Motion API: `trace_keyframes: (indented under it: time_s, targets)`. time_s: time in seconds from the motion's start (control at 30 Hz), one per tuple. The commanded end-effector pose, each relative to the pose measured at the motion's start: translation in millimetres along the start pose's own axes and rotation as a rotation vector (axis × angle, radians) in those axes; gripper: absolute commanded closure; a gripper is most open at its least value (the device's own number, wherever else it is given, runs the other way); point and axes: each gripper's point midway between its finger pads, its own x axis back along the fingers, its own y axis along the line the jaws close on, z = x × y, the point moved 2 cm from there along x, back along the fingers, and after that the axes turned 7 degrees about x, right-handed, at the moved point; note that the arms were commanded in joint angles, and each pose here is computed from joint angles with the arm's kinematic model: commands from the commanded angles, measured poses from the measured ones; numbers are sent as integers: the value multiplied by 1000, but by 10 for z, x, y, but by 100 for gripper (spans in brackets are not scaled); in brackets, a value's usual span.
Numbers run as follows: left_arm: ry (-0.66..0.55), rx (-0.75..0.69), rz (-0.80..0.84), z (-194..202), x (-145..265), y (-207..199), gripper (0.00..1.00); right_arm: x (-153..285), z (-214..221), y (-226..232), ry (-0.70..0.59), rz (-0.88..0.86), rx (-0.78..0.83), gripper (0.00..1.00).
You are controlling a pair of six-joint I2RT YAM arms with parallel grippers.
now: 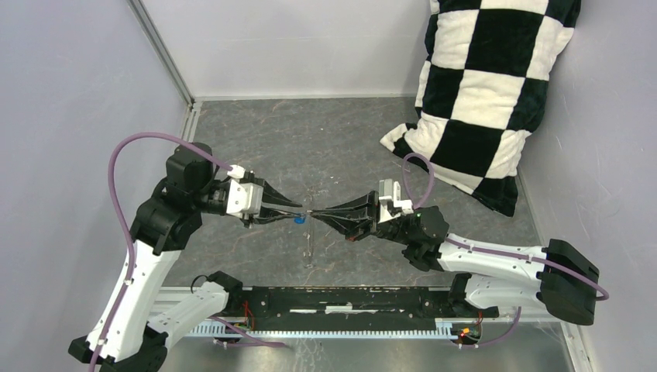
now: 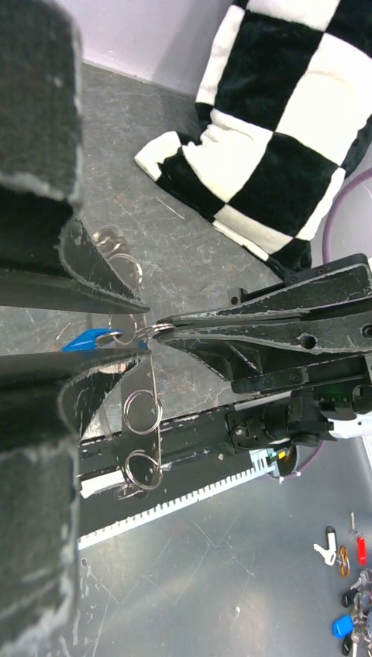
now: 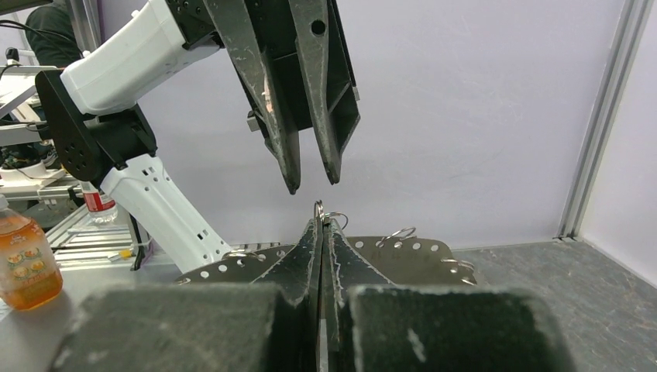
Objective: Put the keys on the keyring
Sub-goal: Adjust the key on the keyring.
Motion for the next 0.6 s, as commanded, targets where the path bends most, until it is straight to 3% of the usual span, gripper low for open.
trace_keyframes:
  time_s: [0.0, 0.2, 0.3, 0.4, 0.57]
  targets:
    - [-39, 39, 22, -128, 3, -49, 73, -73, -254, -13, -93, 4, 43, 100]
    - [-39, 96, 47, -61, -29, -66, 72, -101, -260, -8, -90, 4, 51, 100]
    - [-24, 107, 27, -20, -34, -28, 64, -122, -257, 3, -85, 1, 62, 100]
    - [-8, 123, 5, 19, -39, 22, 61, -142, -263, 10, -82, 1, 72, 100]
    - [27, 173, -47, 104, -45, 121, 67, -161, -259, 5, -71, 20, 97, 100]
